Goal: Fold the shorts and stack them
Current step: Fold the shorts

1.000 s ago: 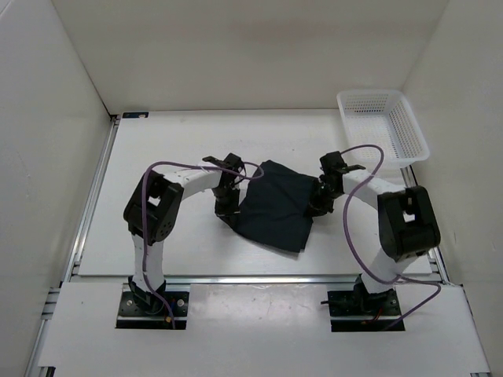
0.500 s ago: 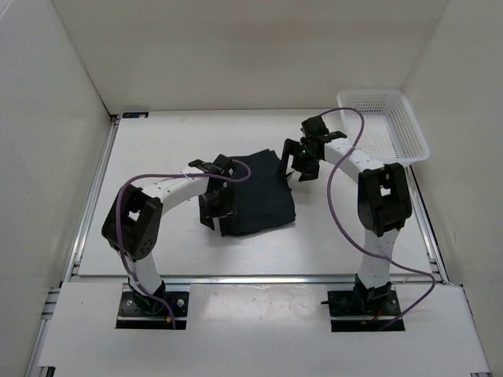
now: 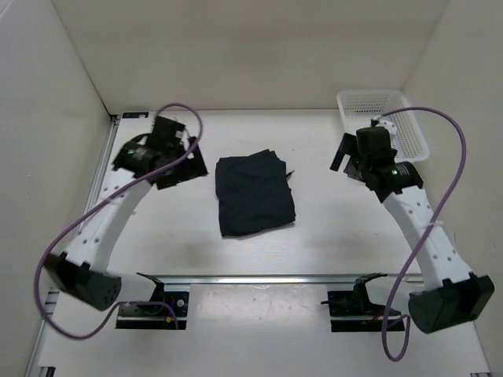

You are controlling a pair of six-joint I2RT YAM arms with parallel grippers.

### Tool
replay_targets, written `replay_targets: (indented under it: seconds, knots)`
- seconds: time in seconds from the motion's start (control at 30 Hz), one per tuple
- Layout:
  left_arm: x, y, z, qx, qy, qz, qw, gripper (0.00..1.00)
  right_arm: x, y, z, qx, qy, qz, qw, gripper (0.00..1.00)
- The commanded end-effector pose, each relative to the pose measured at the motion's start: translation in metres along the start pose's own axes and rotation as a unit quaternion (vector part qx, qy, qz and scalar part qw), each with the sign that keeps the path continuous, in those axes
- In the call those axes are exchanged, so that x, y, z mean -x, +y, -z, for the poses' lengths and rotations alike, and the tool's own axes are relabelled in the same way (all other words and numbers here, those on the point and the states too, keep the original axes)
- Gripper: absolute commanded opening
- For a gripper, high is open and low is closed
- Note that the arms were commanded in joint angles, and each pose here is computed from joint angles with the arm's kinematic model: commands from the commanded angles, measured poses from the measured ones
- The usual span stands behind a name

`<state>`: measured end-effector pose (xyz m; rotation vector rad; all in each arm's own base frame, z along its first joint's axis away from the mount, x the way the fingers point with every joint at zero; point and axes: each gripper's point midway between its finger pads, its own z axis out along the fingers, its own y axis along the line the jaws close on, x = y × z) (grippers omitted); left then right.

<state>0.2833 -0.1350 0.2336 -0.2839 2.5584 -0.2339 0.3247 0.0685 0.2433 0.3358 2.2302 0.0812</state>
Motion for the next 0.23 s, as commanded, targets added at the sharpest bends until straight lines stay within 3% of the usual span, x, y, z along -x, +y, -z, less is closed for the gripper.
replay_targets:
  seconds: [0.0,0.2]
  knots:
    - [0.026,0.037,0.047,0.028,-0.082,0.021,0.996,1.00,-0.022,-0.051,0.017,-0.094,0.001,0.018,0.995,1.00]
    - [0.034,0.065,0.094,0.020,-0.164,0.062,0.984,1.00,-0.043,-0.064,0.035,-0.084,-0.007,-0.002,0.996,0.98]
